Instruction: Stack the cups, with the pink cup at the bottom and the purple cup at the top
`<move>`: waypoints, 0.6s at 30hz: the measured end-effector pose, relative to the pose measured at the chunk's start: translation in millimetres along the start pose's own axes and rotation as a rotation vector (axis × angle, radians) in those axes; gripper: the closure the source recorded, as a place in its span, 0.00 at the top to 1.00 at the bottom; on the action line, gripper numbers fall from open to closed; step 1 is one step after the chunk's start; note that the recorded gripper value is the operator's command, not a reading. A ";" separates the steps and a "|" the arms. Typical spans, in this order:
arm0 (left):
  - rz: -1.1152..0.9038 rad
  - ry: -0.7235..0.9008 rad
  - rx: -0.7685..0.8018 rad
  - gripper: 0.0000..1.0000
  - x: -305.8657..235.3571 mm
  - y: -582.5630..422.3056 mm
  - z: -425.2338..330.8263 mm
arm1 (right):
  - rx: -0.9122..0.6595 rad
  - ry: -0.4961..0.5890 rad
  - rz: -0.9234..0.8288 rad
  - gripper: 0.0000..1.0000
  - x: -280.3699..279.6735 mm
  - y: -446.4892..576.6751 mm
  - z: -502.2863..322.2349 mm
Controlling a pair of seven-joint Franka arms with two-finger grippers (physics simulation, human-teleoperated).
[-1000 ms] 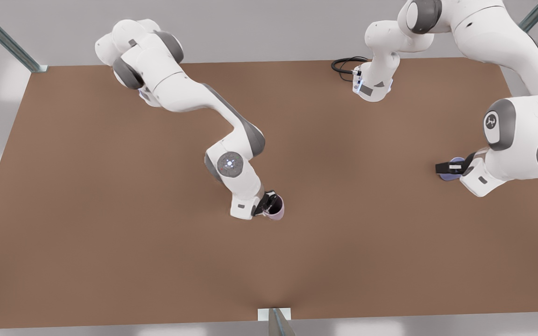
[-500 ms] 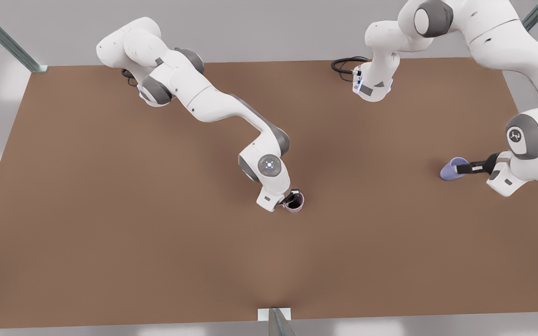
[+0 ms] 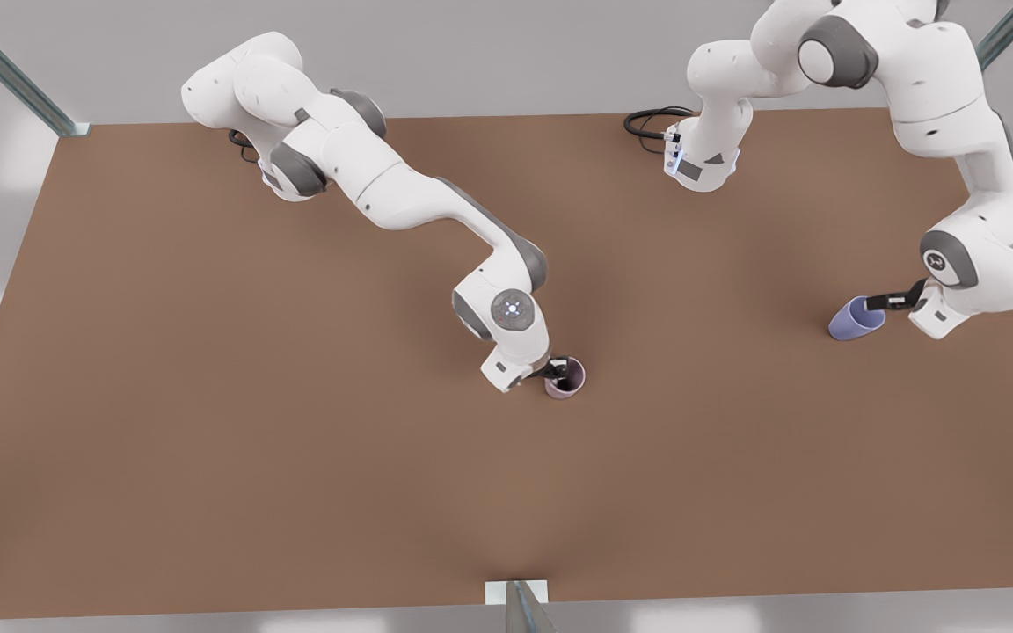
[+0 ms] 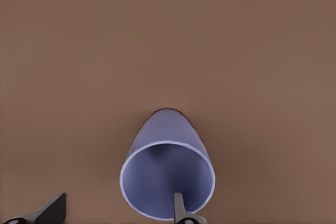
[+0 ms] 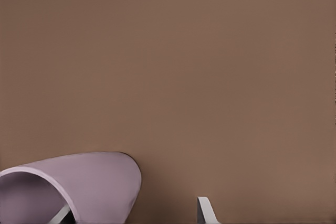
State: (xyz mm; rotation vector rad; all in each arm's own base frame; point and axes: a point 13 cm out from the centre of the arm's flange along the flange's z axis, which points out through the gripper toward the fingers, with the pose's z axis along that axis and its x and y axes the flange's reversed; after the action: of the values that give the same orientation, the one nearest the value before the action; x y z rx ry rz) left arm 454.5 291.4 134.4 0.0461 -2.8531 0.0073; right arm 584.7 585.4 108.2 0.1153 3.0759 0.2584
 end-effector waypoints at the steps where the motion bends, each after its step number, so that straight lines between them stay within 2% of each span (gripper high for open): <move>1: 0.013 -0.012 -0.009 1.00 -0.3 7.0 5.3 | -0.001 0.000 0.009 0.85 -0.2 0.1 -0.5; 7: 0.114 -0.028 -0.037 1.00 1.1 16.2 37.4 | 0.009 0.010 0.049 0.93 7.7 -4.6 -5.6; 11: 0.173 -0.039 -0.029 0.44 -4.7 5.2 46.5 | -0.052 -0.060 0.092 0.94 -14.7 1.1 -95.2; 12: 0.187 -0.041 -0.029 0.39 -6.6 2.7 46.7 | -0.076 -0.066 0.123 1.00 -23.6 -6.6 -124.7; 14: 0.211 -0.046 -0.031 0.31 -9.4 0.1 46.0 | -0.067 -0.066 0.231 1.00 -55.8 -89.8 -183.4; 16: 0.230 -0.054 -0.029 0.21 -11.6 -1.9 42.9 | -0.059 -0.099 0.393 1.00 -109.8 -229.4 -256.4; 18: 0.253 -0.062 -0.026 0.21 -16.2 -7.6 39.2 | -0.039 -0.140 0.545 1.00 -142.3 -384.4 -331.0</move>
State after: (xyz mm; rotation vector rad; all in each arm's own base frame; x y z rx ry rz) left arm 459.2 283.9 92.3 -0.3246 -2.8993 0.0208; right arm 680.1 141.8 375.9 0.9285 2.8324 0.3132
